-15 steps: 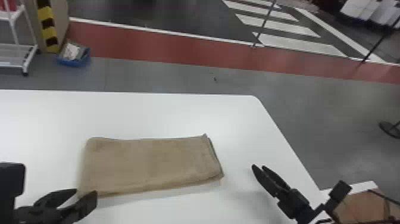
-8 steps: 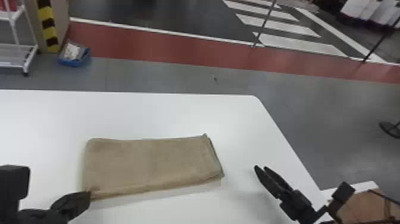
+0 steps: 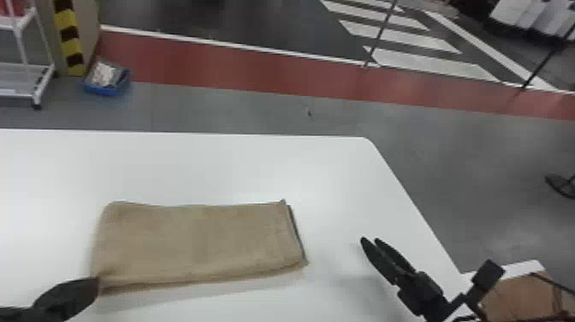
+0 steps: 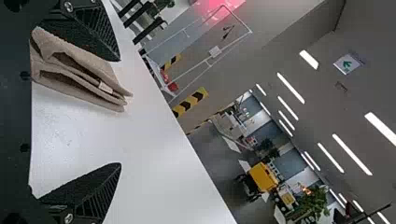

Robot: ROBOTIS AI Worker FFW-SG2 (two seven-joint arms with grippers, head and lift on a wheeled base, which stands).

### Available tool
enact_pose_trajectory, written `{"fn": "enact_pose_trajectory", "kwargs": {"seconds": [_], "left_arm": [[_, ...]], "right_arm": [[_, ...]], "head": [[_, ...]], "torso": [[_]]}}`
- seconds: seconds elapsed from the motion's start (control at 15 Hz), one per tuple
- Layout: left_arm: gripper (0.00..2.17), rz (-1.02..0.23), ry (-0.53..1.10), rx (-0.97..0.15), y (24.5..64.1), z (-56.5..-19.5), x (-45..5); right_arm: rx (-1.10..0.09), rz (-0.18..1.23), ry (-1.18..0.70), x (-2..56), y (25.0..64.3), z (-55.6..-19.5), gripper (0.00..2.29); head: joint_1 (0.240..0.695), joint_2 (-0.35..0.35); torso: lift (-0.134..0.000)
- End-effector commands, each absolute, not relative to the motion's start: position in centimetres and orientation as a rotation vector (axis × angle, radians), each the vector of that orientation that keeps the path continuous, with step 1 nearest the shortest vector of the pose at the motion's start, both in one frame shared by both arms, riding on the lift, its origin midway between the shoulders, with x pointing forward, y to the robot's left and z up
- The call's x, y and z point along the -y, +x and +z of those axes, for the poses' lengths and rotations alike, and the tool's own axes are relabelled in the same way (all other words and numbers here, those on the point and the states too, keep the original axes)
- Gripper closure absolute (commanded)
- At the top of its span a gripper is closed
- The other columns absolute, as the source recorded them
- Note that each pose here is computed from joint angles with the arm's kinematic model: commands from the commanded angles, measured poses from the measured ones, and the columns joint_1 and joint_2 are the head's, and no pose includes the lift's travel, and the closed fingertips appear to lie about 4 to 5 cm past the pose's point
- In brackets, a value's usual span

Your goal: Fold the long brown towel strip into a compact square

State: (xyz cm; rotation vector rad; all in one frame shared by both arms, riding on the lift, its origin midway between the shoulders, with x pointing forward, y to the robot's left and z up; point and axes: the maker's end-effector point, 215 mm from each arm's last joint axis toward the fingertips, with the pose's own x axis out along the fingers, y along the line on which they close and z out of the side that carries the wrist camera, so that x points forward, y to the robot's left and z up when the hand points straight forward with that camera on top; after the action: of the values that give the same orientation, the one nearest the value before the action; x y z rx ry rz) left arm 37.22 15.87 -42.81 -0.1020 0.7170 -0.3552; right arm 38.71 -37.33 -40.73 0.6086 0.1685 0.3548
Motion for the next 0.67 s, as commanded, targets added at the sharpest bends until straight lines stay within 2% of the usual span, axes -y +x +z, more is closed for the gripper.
{"fn": "enact_pose_trajectory", "kwargs": {"seconds": [0.0,0.13,0.47,0.53,0.6], "left_arm": [[1.36,-0.335,-0.112,-0.728,36.9,-42.7,-17.4],[1.36,-0.350,-0.113,-0.752,36.1,-43.0,-17.2],[1.33,-0.364,-0.118,-0.758,35.3,-42.8,-16.5],[1.23,-0.363,-0.117,-0.752,35.5,-42.6,-16.6],[0.98,-0.364,-0.114,-0.742,35.7,-42.1,-16.7]], "right_arm": [[-0.172,0.363,0.610,36.7,38.9,-40.8,0.08],[-0.168,0.360,0.616,36.5,39.1,-40.9,0.08],[-0.165,0.389,0.614,34.2,40.5,-40.2,0.08],[-0.170,0.388,0.612,33.9,40.7,-40.3,0.08],[-0.169,0.388,0.607,33.8,41.0,-40.2,0.08]], "head": [[0.695,-0.324],[0.695,-0.292],[0.695,-0.281],[0.695,-0.277],[0.695,-0.272]], "torso": [[-0.124],[-0.124],[-0.124],[-0.124],[-0.124]]}}
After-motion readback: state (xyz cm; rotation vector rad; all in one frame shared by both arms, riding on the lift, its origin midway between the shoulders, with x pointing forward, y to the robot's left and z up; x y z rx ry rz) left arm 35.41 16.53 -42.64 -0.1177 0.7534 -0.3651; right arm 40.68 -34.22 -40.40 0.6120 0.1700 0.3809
